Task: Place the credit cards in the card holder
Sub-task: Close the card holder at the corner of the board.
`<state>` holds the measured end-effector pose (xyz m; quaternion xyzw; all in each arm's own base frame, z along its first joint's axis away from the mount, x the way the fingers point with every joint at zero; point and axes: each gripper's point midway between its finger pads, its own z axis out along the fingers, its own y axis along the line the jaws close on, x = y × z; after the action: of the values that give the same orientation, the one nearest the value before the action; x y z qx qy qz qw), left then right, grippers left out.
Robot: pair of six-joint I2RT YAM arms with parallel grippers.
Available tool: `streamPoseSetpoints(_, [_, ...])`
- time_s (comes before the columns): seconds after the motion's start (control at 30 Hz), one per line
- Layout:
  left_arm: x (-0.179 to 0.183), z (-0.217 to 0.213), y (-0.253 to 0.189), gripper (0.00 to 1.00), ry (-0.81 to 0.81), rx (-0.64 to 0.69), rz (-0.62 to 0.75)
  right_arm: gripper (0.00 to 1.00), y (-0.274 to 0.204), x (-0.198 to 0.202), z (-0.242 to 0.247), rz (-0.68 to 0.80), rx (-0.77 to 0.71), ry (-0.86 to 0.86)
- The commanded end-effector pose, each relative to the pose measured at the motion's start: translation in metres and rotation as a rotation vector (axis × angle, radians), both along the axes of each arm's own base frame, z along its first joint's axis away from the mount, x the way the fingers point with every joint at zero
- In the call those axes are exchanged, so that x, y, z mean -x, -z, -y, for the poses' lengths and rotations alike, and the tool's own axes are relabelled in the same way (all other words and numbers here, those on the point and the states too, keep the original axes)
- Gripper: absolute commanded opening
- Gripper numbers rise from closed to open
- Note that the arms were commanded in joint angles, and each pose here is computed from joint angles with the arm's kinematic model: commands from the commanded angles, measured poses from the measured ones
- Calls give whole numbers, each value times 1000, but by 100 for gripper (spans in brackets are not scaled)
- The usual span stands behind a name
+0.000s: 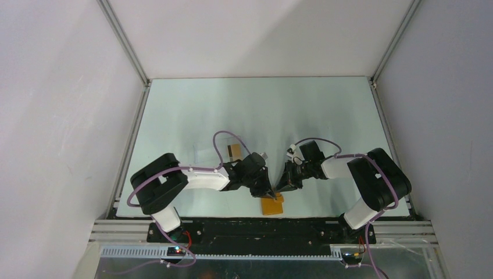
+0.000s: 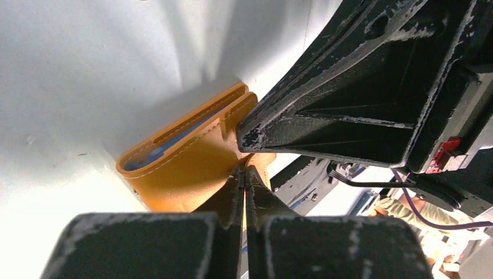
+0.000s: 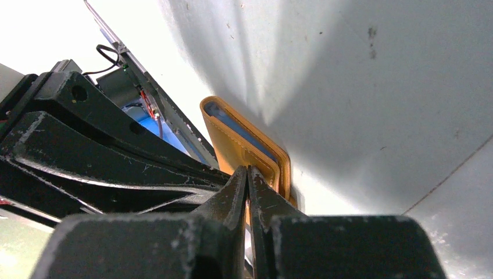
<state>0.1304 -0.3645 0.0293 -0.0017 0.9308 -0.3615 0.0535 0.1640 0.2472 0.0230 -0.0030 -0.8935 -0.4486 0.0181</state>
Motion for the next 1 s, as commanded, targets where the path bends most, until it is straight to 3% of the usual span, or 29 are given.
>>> streamPoseSetpoints(0.0, [2,-11,13,0,26,-109,24,8,27,15,17,-24,136,5])
streamPoseSetpoints(0.97, [-12,-19,4,0,-18,-109,89,8,32,20,16,-34,145,-11])
